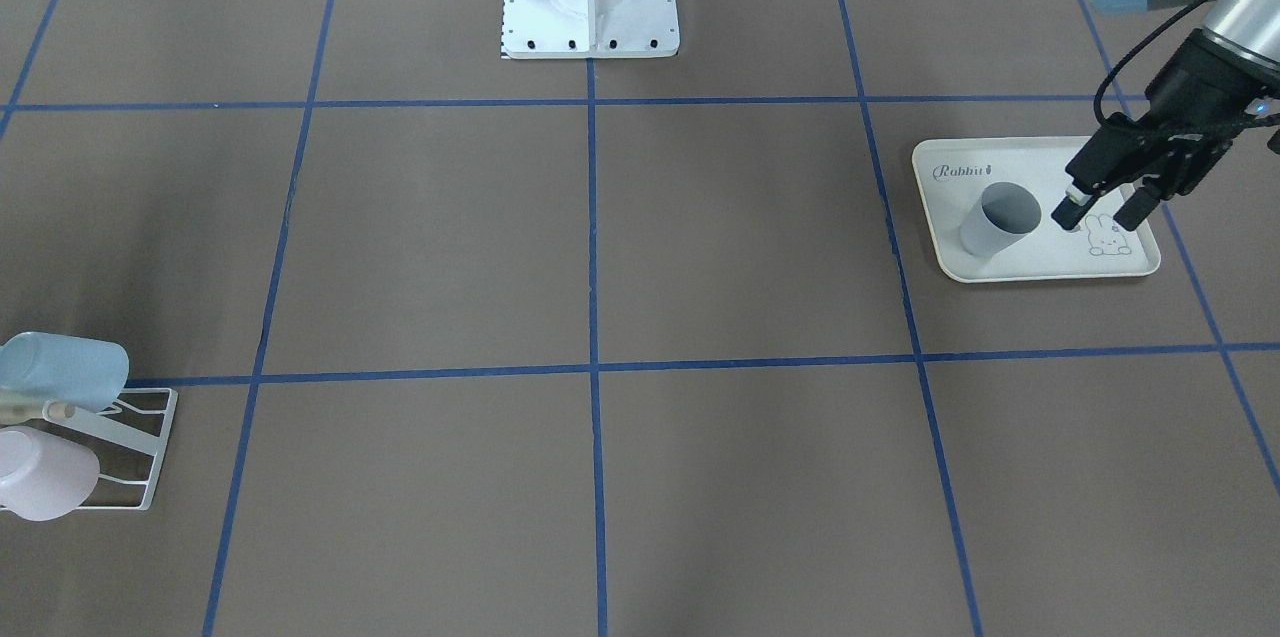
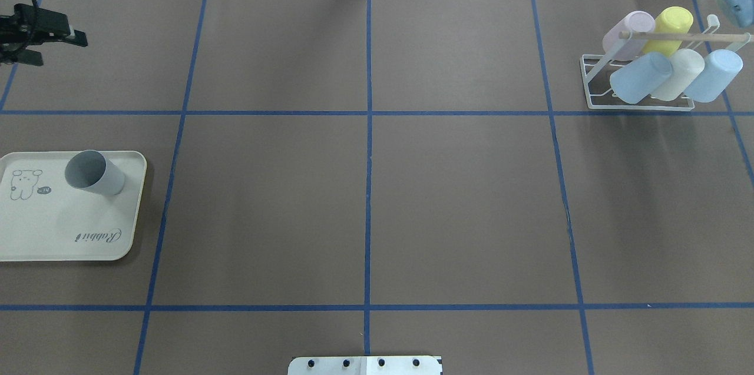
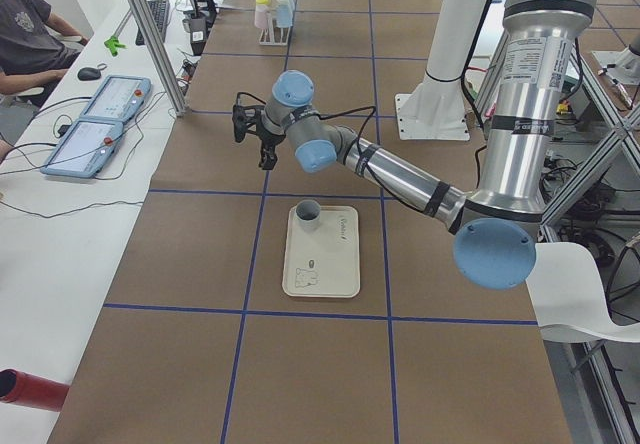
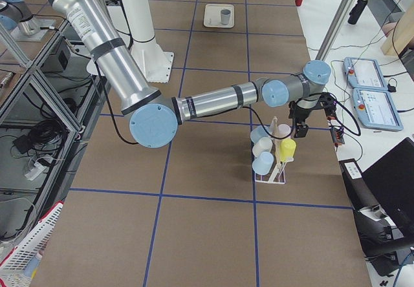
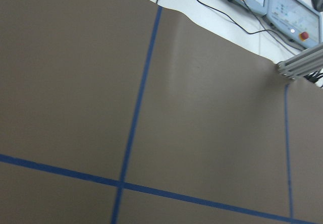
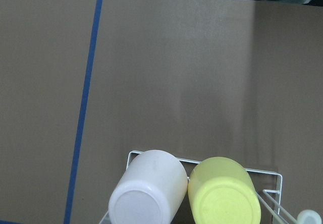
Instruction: Transfer IKEA cup to right arm and place on rack
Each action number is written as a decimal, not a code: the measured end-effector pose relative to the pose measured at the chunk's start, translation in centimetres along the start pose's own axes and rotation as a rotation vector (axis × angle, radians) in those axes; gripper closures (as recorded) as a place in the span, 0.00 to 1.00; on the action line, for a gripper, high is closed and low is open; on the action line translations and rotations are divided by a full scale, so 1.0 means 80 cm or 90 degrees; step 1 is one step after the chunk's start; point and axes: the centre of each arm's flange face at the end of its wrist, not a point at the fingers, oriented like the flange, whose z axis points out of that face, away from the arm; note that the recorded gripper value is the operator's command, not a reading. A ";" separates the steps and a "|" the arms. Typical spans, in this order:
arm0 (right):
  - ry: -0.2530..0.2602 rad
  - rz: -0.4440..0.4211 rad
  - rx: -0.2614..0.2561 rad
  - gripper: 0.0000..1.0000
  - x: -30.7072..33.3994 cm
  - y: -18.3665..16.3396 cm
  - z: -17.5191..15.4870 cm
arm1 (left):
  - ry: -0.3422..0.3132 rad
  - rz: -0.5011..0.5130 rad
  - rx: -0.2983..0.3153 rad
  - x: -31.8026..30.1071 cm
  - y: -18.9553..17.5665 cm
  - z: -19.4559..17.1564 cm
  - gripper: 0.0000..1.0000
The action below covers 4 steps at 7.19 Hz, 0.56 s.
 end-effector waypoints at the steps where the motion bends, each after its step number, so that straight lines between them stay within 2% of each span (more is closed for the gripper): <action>1: -0.003 -0.005 0.008 0.01 -0.003 0.010 -0.007 | -0.041 0.034 -0.012 -0.040 0.002 -0.003 0.00; 2: -0.005 -0.009 0.011 0.01 -0.003 0.018 -0.010 | -0.080 0.038 -0.034 -0.081 0.015 0.001 0.00; 4: -0.007 -0.012 0.014 0.01 -0.003 0.028 -0.012 | -0.121 0.028 -0.088 -0.121 0.056 0.028 0.00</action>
